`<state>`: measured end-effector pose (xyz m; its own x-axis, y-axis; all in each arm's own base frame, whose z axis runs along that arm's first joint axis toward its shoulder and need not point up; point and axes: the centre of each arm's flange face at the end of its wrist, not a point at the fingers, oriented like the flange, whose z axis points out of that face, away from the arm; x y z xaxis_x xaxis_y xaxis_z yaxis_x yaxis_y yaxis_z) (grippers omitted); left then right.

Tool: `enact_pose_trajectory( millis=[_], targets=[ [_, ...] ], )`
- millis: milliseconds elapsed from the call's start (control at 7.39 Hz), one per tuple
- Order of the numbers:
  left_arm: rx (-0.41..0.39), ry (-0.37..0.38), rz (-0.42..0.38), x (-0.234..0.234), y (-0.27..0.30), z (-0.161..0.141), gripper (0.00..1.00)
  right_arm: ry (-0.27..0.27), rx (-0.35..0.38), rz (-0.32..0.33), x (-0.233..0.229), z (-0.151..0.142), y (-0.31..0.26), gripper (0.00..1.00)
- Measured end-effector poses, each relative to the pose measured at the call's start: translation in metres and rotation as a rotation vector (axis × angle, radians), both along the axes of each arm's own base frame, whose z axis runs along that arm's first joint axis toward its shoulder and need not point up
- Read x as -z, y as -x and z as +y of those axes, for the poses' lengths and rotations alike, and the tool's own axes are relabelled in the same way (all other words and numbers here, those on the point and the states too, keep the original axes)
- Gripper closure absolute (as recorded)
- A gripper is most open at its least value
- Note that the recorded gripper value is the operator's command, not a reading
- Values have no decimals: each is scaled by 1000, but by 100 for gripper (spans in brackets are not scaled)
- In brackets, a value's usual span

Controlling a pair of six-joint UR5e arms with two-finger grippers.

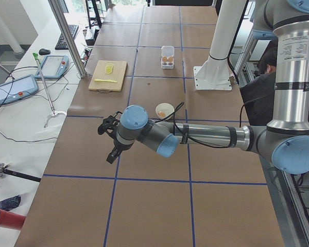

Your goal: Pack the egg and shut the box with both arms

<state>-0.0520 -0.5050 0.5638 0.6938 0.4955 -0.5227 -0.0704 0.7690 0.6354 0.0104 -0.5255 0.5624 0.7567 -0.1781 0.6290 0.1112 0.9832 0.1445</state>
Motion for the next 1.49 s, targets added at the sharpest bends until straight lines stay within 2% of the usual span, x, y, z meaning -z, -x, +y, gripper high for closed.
enact_pose_trajectory(
  millis=[135, 406, 541, 812, 947, 1218, 1488],
  targets=[
    [-1, -52, 3, 8, 0, -1, 0, 13, -34, -5, 8, -3, 0, 0],
    [-15, -143, 11, 21, -7, 1, 0, 21, -47, -11, 13, -6, 5, 0],
    [-29, -139, 26, 24, -22, 0, 0, 6, -39, -14, 14, -7, 11, 0],
    [-24, -54, 112, 52, -73, 6, 0, -39, -30, -24, 12, -11, 18, 0],
    [-21, -8, 155, 71, -103, 15, 4, -47, -26, -26, 11, -12, 20, 0],
    [16, 122, 243, 111, -169, 36, 23, -48, -23, -26, 7, -10, 21, 0],
    [72, 266, 315, 144, -244, 66, 23, -44, -23, -25, 4, -8, 21, 0]
  ],
)
